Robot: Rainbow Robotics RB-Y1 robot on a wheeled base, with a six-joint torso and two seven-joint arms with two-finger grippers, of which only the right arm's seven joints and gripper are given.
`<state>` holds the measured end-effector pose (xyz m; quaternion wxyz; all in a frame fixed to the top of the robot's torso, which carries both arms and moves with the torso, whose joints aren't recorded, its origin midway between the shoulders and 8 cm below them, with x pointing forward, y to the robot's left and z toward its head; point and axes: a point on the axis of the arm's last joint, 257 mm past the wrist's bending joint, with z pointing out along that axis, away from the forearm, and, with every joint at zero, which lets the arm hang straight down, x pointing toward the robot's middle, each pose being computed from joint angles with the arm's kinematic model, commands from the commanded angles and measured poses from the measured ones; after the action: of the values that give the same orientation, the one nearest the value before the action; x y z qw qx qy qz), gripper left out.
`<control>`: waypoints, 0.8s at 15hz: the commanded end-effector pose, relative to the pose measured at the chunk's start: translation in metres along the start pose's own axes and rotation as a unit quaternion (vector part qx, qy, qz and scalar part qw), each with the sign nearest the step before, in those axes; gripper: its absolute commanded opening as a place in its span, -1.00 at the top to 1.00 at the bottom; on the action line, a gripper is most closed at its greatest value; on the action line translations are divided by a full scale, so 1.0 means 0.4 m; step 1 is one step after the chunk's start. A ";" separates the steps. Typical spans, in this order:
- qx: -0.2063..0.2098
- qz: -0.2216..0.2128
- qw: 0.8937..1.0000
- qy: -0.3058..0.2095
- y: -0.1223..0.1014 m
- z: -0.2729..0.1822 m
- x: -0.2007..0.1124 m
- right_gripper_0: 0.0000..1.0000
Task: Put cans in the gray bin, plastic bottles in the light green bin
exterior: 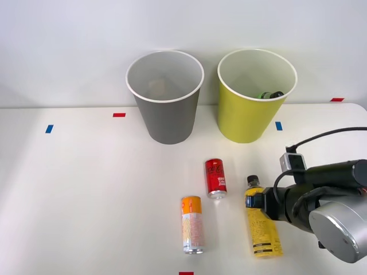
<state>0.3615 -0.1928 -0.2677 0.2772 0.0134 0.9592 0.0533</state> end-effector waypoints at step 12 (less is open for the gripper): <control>0.041 0.012 0.998 0.037 -0.017 0.080 0.019 -1.00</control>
<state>0.3725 -0.1960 -0.2973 0.2431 0.0365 0.9691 0.0184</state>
